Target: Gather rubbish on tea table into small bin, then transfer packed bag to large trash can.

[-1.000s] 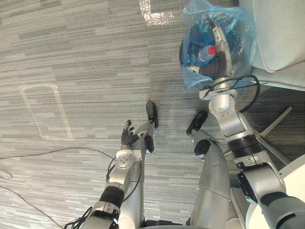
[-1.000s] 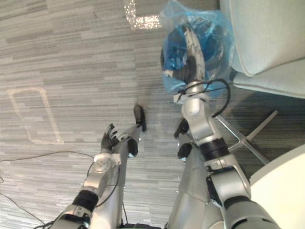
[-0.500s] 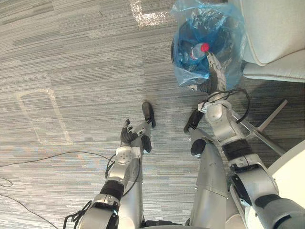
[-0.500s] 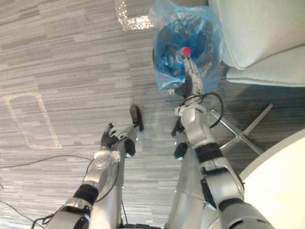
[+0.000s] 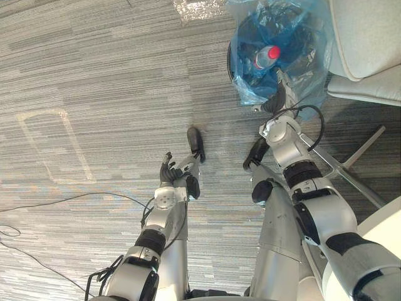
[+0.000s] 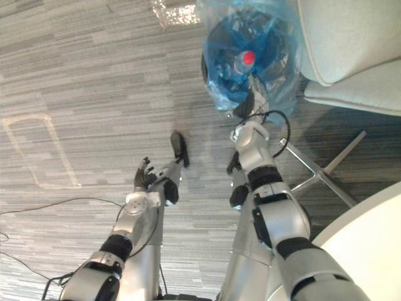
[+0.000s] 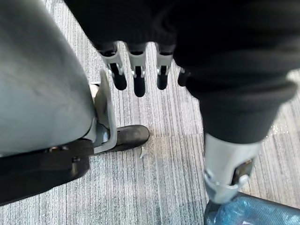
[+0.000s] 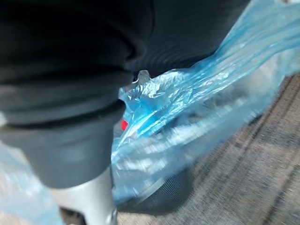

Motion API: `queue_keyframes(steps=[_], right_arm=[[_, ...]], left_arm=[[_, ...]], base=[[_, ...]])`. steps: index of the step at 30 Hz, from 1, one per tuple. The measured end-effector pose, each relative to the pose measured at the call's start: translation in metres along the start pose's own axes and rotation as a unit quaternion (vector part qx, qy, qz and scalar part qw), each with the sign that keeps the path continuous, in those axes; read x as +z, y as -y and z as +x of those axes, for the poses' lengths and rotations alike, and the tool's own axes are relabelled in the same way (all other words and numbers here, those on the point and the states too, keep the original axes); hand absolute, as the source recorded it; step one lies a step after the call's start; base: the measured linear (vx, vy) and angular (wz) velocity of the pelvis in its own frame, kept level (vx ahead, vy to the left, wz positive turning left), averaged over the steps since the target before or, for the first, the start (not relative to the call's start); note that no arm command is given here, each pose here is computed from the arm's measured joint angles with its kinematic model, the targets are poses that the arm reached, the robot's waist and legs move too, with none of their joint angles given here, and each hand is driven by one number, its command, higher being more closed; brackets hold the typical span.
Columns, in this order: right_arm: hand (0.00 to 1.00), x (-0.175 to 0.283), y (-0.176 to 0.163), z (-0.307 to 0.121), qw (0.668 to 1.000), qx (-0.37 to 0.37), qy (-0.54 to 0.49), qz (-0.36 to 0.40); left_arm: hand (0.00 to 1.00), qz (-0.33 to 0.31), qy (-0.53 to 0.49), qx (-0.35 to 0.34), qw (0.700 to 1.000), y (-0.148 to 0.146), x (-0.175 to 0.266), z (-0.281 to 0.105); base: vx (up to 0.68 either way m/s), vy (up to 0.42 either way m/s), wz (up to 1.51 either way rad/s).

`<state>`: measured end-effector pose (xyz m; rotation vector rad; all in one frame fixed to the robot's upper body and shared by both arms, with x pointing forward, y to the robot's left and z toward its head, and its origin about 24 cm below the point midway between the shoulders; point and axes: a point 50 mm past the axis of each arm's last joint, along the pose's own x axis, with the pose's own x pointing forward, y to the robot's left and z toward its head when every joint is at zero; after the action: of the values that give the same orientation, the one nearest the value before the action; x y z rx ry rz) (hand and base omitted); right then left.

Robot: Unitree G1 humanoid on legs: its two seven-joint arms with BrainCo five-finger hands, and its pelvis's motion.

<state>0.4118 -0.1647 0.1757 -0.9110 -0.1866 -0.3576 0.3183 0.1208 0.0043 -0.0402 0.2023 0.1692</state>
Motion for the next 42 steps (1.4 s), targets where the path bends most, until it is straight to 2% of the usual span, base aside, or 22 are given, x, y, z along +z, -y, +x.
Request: queue_keyframes(steps=[12,24,32,42], right_arm=[[1.00,0.014,-0.005,0.000,1.000,0.020,0.022,0.008],[1.00,0.031,0.005,-0.006,0.994,-0.007,0.063,0.087],[1.00,0.019,-0.010,-0.041,0.989,0.010,0.087,0.122],[1.00,0.005,-0.034,-0.112,0.974,0.067,0.102,0.193]], left_arm=[[0.00,-0.032,0.005,0.002,0.999,0.005,0.008,0.003],[0.00,-0.036,0.006,0.010,0.999,-0.001,0.009,0.004],[0.00,-0.025,-0.035,0.020,0.999,-0.011,-0.015,-0.006],[0.00,0.015,-0.107,0.022,0.994,-0.031,-0.063,-0.033]], base=[[-0.08,-0.013,-0.02],[-0.07,-0.017,-0.09],[-0.07,-0.026,-0.10],[0.04,-0.040,-0.08]])
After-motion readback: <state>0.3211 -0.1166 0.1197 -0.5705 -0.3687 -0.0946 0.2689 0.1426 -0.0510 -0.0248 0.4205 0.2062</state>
